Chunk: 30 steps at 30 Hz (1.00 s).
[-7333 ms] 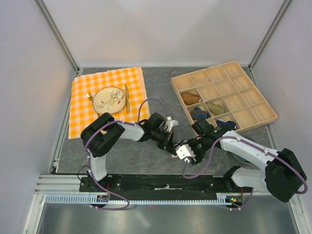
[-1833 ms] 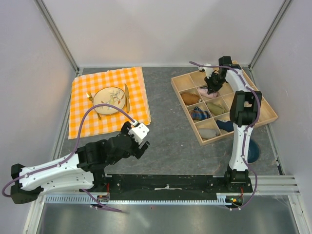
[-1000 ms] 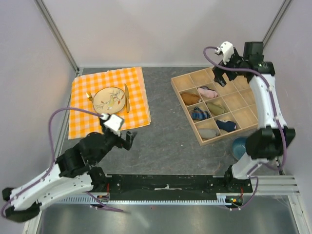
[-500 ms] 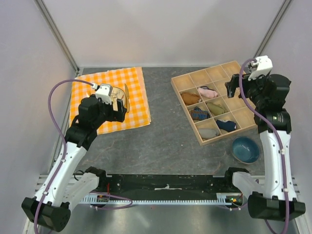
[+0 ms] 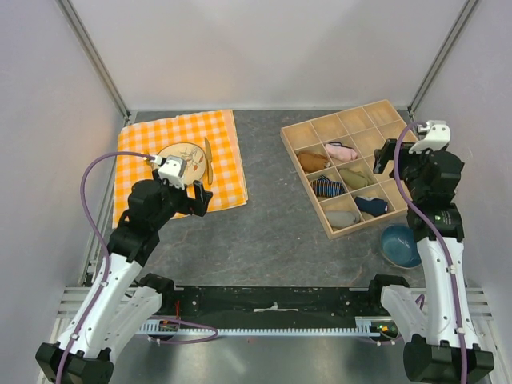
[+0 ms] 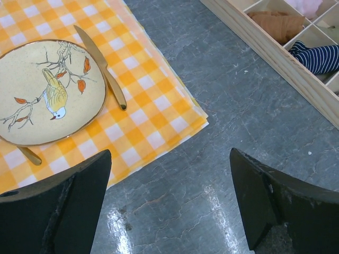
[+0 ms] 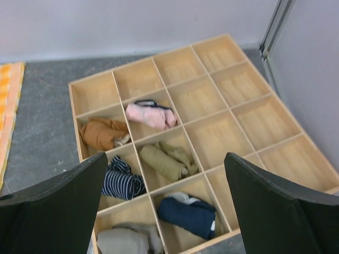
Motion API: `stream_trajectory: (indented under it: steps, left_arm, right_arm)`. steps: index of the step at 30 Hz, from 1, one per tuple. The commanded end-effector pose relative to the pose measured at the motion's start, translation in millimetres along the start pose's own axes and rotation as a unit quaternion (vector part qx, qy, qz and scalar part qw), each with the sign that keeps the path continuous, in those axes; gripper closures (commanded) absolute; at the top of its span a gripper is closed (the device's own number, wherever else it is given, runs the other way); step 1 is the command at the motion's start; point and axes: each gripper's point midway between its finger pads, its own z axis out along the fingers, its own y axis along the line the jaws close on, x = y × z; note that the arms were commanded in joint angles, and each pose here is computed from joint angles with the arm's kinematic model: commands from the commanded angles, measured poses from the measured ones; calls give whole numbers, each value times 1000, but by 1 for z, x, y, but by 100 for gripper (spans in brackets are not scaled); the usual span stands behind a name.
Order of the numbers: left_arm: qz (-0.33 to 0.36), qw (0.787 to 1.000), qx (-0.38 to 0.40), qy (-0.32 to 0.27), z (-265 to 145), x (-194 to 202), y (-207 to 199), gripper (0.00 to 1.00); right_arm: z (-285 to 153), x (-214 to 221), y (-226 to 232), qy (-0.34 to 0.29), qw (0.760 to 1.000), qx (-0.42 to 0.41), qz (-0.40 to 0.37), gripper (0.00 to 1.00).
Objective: Roll the underwear
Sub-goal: Reset both arms
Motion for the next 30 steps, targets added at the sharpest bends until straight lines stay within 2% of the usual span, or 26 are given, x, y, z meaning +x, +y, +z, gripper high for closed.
stream_trajectory:
  steps: [1,30]
  left_arm:
    - [5,999,26,-19,2,-9,-10,2]
    - [11,999,41,-28,-1,-13,-15,2]
  right_arm:
    - [3,2,-4,-26,999,12,15,2]
    - [3,20,-16,-17,999,42,4,2]
